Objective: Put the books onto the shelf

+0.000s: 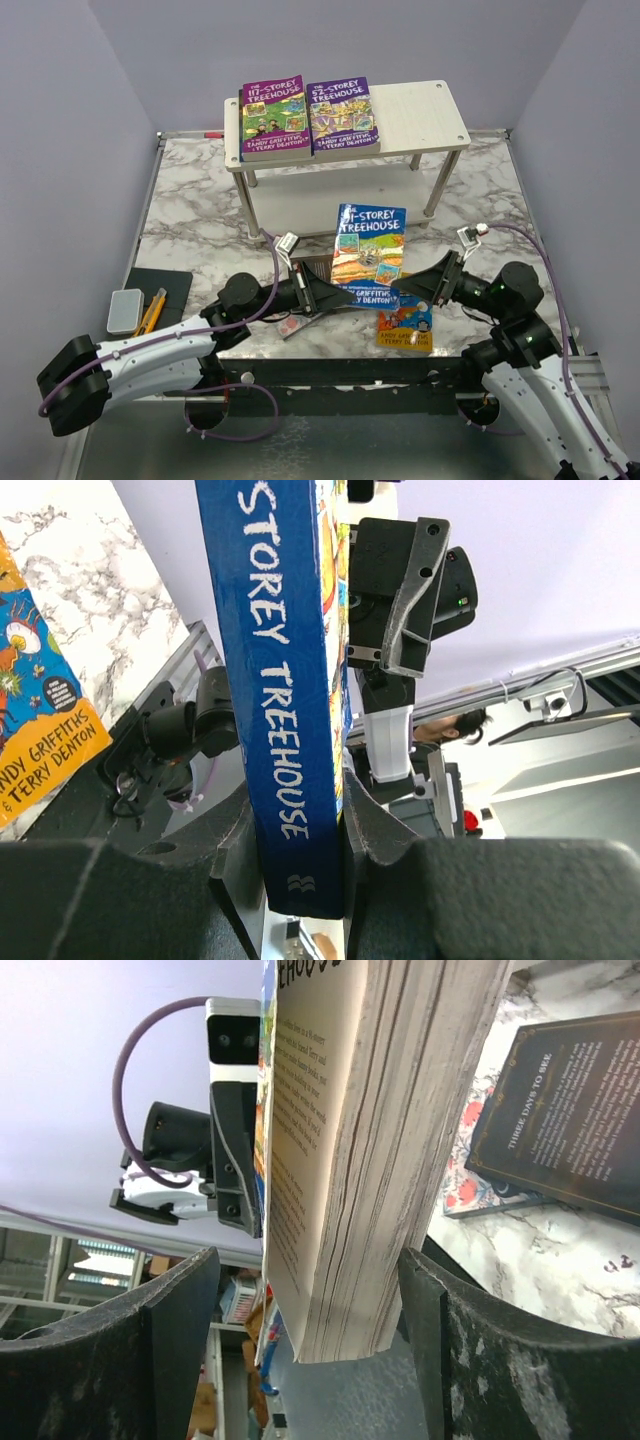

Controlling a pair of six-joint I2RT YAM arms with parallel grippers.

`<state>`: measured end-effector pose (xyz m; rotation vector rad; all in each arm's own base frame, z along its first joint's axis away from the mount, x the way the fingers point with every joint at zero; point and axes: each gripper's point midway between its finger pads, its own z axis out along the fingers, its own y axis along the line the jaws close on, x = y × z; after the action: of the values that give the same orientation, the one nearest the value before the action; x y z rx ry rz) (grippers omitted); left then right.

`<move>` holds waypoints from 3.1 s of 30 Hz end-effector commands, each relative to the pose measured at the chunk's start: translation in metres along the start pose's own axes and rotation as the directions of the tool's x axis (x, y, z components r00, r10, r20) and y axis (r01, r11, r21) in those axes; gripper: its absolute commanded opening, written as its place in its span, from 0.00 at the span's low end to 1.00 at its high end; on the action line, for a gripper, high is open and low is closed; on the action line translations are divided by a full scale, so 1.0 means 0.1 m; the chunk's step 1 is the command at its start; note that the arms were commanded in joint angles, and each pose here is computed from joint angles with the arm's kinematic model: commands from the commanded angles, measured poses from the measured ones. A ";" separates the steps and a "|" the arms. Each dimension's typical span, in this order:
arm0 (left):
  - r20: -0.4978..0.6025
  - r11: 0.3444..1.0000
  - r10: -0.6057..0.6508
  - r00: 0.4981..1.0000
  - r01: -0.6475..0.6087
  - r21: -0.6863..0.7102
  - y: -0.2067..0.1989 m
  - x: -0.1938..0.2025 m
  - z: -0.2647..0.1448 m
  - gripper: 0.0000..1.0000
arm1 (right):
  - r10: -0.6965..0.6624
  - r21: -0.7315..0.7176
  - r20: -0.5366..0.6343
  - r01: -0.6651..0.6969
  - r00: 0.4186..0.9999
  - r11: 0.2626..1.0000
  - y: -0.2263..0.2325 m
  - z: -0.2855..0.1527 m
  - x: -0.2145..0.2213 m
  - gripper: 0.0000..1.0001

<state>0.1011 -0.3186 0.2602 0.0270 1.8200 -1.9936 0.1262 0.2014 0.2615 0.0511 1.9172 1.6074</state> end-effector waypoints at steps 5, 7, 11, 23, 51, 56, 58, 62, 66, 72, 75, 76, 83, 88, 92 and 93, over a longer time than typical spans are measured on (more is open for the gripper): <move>0.099 0.987 0.060 0.993 -0.074 0.143 -0.54 -0.24 0.02 0.00 | -0.011 -0.074 -0.038 0.009 0.999 0.997 0.27 0.06 -0.08 0.74; 0.102 0.985 0.064 0.993 -0.080 0.152 -0.58 -0.25 0.03 0.00 | -0.018 -0.065 -0.033 0.016 0.999 0.998 0.25 0.08 -0.10 0.73; 0.107 0.983 0.072 0.992 -0.089 0.162 -0.68 -0.28 0.05 0.00 | -0.033 -0.017 -0.019 0.032 0.999 0.999 0.18 0.09 -0.14 0.73; 0.123 0.977 0.090 0.988 -0.111 0.180 -0.87 -0.35 0.06 0.00 | -0.001 -0.039 -0.019 0.001 1.000 0.999 0.10 0.14 -0.11 0.73; 0.202 0.961 0.268 0.942 -0.246 -0.127 -0.41 -0.62 0.11 0.00 | 0.043 -0.220 0.010 -0.040 0.999 0.975 0.73 0.06 -0.28 0.52; 0.229 0.957 0.279 0.932 -0.253 -0.139 -0.44 -0.68 0.10 0.00 | 0.047 -0.226 0.023 -0.041 0.999 0.973 0.78 0.10 -0.34 0.48; 0.235 0.956 0.285 0.929 -0.258 -0.137 -0.47 -0.70 0.11 0.00 | 0.049 -0.220 0.022 -0.043 0.999 0.975 0.78 0.12 -0.36 0.47; 0.242 0.954 0.294 0.925 -0.268 -0.135 -0.51 -0.73 0.12 0.00 | 0.050 -0.213 0.015 -0.045 0.999 0.976 0.79 0.19 -0.37 0.46; 0.248 0.953 0.298 0.922 -0.273 -0.130 -0.55 -0.75 0.13 0.00 | 0.039 -0.208 0.009 -0.036 0.999 0.977 0.82 0.25 -0.37 0.45; 0.254 0.952 0.305 0.918 -0.284 -0.118 -0.64 -0.77 0.14 0.00 | 0.013 -0.189 0.013 -0.010 1.000 0.982 0.86 0.34 -0.36 0.40; 0.256 0.953 0.301 0.919 -0.280 -0.115 -0.65 -0.78 0.14 0.00 | 0.004 -0.192 0.014 -0.001 1.000 0.981 0.91 0.36 -0.37 0.39; 0.256 0.953 0.300 0.919 -0.279 -0.114 -0.66 -0.78 0.15 0.00 | 0.002 -0.192 0.014 0.001 1.000 0.981 0.92 0.37 -0.37 0.38; 0.257 0.954 0.299 0.919 -0.280 -0.112 -0.68 -0.79 0.16 0.00 | -0.024 -0.164 0.044 0.031 0.999 0.986 0.96 0.41 -0.41 0.12; 0.278 0.953 0.301 0.912 -0.274 -0.130 -0.67 -0.83 0.13 0.03 | -0.067 -0.090 0.089 0.074 0.994 0.993 0.98 0.37 -0.53 0.00; 0.281 0.950 0.307 0.909 -0.274 -0.151 -0.64 -0.84 0.09 0.31 | -0.100 -0.081 0.134 0.112 0.986 0.990 1.07 0.31 -0.63 0.00; 0.283 0.948 0.310 0.908 -0.275 -0.157 -0.64 -0.84 0.07 0.39 | -0.103 -0.078 0.141 0.115 0.985 0.990 1.07 0.31 -0.64 0.00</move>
<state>0.1456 -0.3094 0.3422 0.0037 1.6445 -1.6782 0.1542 0.2388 0.3511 0.0425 1.8283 1.6120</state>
